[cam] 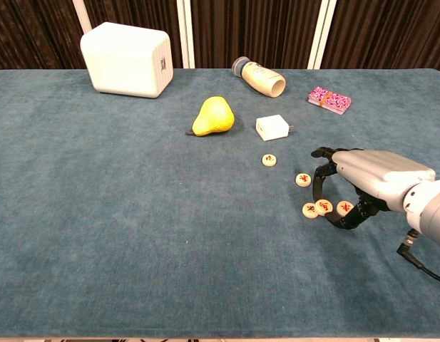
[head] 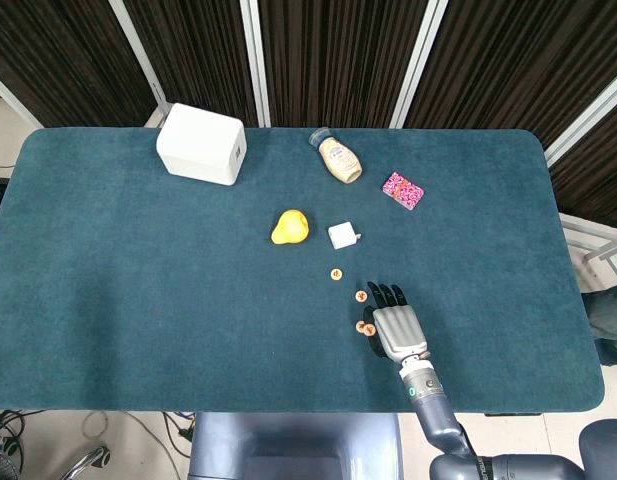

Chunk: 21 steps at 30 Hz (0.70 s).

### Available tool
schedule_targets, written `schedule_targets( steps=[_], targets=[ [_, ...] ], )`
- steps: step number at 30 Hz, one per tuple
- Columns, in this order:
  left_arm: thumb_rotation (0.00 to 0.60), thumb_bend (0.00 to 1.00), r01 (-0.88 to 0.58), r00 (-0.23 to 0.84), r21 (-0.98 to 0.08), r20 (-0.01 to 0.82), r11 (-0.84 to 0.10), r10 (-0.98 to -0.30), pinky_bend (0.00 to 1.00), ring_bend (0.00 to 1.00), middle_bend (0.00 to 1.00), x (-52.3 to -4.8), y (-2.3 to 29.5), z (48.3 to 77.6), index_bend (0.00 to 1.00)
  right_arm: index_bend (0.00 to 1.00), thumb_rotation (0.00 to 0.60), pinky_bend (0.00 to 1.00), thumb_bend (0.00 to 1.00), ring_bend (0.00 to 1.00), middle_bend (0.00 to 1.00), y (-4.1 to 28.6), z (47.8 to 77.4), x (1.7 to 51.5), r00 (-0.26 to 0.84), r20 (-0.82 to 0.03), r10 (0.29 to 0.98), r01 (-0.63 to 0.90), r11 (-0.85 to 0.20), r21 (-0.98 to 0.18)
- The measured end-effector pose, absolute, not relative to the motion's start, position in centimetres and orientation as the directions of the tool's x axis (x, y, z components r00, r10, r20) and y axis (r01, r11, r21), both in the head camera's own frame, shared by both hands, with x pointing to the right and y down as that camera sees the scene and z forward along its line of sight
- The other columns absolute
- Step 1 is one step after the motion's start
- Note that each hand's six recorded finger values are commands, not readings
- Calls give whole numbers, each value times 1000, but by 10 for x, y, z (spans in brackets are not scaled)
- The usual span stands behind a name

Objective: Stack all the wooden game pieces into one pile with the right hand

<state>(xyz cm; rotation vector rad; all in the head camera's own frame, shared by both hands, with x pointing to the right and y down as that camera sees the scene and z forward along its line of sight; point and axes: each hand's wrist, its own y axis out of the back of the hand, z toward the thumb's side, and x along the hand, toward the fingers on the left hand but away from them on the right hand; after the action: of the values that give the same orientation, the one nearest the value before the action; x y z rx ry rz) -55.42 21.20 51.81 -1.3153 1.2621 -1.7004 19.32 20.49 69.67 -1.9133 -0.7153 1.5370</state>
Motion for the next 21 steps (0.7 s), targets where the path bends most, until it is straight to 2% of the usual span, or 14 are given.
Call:
schedule_targets(
  steps=[21],
  targets=[
    [600, 94, -68, -299, -939, 341, -336, -891, 75, 0, 0, -554, 212, 518, 0, 442, 600, 0, 444, 0, 0, 205, 708, 185, 181, -686, 705, 33, -701, -712]
  ],
)
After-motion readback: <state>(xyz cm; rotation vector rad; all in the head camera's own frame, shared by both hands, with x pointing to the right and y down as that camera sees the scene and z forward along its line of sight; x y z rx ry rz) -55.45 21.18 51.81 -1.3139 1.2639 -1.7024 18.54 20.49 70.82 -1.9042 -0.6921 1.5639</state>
